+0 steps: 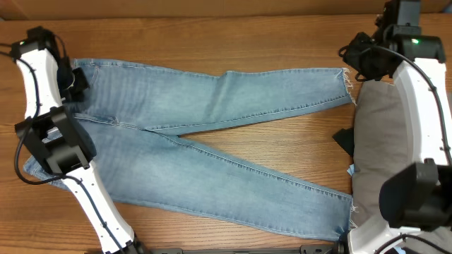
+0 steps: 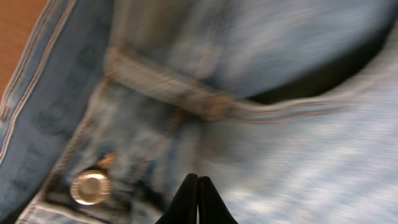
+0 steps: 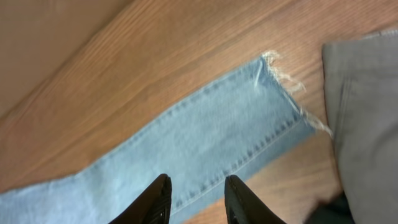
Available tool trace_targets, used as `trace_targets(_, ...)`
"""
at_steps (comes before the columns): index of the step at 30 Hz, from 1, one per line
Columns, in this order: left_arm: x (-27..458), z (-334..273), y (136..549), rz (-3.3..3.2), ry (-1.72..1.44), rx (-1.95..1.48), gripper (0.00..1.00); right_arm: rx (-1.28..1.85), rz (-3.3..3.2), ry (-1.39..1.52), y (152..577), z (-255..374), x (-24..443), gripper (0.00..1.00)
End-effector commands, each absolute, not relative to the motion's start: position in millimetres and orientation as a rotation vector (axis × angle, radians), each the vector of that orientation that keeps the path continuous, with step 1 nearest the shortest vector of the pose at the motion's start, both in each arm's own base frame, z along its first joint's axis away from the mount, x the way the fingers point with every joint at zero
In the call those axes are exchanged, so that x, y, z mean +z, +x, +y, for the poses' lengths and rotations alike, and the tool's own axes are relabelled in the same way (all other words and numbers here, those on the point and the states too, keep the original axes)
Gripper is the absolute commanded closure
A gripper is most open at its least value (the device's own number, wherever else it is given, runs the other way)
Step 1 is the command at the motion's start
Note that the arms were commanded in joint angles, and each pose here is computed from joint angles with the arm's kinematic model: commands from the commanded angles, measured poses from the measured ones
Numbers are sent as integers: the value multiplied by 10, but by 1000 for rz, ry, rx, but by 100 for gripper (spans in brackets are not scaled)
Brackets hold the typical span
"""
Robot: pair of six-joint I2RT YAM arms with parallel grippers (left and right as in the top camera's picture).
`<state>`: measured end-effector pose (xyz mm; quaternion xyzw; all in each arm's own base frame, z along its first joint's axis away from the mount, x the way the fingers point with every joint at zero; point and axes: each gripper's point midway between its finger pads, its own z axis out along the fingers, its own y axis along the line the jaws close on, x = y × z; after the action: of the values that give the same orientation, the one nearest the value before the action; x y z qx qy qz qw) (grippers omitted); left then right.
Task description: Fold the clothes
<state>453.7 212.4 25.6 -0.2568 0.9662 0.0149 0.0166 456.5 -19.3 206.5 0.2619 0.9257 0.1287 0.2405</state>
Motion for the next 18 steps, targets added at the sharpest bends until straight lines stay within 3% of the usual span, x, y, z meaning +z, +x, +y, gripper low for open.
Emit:
trace_targets(1,-80,2468,4040,3064,-1023,74,96,384,2582,713,4447,-137,2064,68)
trace_targets(5,-311,2755,3484,3076,-1304,79,96,382,2610,724,4383,-127,2031,68)
trace_targets(12,-55,3168,2763,2920,-1790,80,96,383,2628,730,4350,-116,1997,64)
trace_targets(18,593,3371,2787,2692,-1765,-65,96,377,2706,777,4249,-102,1646,63)
